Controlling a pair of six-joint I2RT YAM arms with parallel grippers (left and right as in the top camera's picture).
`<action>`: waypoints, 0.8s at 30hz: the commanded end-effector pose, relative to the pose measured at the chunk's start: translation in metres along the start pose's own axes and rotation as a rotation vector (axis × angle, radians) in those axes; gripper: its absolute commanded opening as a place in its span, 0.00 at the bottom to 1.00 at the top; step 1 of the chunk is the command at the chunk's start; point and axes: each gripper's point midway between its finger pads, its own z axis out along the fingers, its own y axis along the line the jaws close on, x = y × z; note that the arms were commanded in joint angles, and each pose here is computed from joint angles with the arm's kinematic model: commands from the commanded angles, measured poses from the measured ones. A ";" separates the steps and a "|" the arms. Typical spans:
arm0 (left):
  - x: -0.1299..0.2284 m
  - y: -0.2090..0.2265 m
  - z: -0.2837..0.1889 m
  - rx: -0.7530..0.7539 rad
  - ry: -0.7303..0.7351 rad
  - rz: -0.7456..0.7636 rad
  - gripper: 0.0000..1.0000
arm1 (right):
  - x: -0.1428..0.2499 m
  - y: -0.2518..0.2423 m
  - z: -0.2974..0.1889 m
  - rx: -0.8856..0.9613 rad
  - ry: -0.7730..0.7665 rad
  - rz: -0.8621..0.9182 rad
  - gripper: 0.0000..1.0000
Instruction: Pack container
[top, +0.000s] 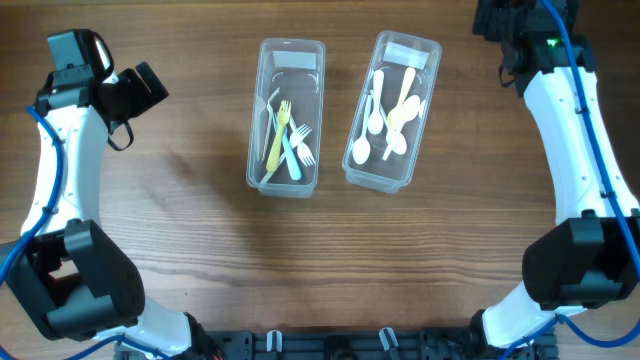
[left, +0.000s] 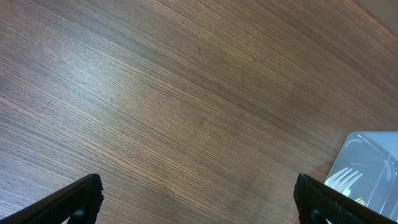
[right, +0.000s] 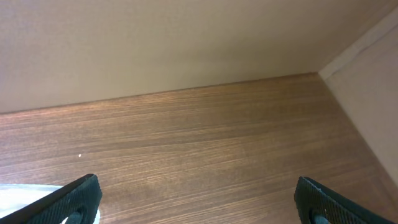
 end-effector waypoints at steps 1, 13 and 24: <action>-0.005 0.001 -0.007 0.002 -0.023 -0.012 1.00 | -0.007 -0.003 -0.004 0.016 -0.019 -0.008 1.00; -0.005 0.001 -0.007 0.002 -0.023 -0.012 1.00 | -0.006 -0.005 -0.004 0.031 -0.015 -0.012 1.00; -0.005 0.001 -0.007 0.002 -0.023 -0.012 1.00 | -0.035 -0.037 -0.090 0.006 -0.113 0.037 1.00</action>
